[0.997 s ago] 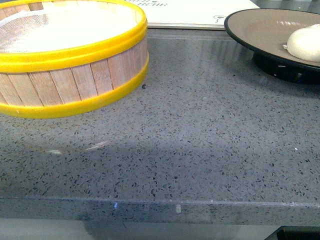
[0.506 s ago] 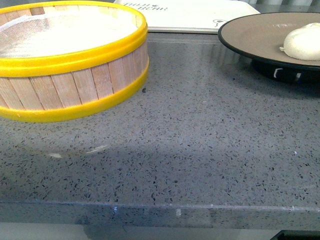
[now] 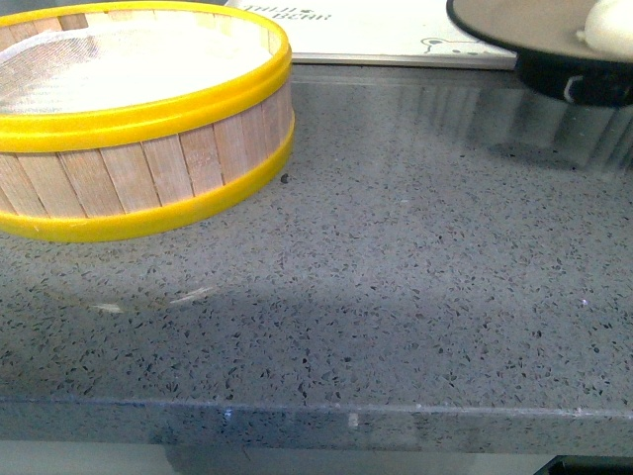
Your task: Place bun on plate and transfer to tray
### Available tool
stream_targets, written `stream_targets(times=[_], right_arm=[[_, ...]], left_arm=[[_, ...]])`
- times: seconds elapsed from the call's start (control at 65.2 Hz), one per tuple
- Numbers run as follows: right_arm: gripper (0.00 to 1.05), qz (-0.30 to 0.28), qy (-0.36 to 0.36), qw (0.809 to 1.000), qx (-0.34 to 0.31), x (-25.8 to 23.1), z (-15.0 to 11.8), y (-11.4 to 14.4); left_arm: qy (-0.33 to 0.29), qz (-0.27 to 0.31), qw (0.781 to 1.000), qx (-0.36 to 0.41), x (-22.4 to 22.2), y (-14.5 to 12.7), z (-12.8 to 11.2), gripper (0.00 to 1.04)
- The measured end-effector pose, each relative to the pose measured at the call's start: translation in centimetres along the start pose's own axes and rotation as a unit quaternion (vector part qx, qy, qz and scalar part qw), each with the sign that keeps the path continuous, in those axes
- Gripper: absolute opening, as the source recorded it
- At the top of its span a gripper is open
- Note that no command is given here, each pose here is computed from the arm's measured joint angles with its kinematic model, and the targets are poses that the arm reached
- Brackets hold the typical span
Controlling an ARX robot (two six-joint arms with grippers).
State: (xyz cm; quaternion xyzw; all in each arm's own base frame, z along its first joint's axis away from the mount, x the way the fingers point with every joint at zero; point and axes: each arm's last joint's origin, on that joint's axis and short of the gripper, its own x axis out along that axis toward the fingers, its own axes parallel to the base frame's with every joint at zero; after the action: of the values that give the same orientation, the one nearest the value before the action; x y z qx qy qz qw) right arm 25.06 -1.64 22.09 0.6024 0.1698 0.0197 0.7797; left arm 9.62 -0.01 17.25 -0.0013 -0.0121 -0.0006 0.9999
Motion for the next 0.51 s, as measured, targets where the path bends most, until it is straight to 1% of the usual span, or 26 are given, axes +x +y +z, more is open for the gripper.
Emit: stream_targets(times=[0.123, 0.215, 0.322, 0.506], right_arm=[[0.02, 0.031, -0.011, 0.999, -0.004, 0.4, 0.7, 1.7], [0.02, 0.054, -0.018, 0.998, -0.006, 1.6, 1.6, 3.4], [0.02, 0.063, -0.019, 0.998, -0.002, 5.4, 3.2, 5.2], [0.02, 0.062, -0.02, 0.998, 0.0, 11.0, 5.1, 6.7]], left_arm=[[0.0, 0.0, 1.0, 0.0, 0.0, 0.0, 0.0, 0.98], [0.0, 0.0, 1.0, 0.0, 0.0, 0.0, 0.0, 0.98], [0.0, 0.0, 1.0, 0.0, 0.0, 0.0, 0.0, 0.98], [0.0, 0.0, 1.0, 0.0, 0.0, 0.0, 0.0, 0.98]])
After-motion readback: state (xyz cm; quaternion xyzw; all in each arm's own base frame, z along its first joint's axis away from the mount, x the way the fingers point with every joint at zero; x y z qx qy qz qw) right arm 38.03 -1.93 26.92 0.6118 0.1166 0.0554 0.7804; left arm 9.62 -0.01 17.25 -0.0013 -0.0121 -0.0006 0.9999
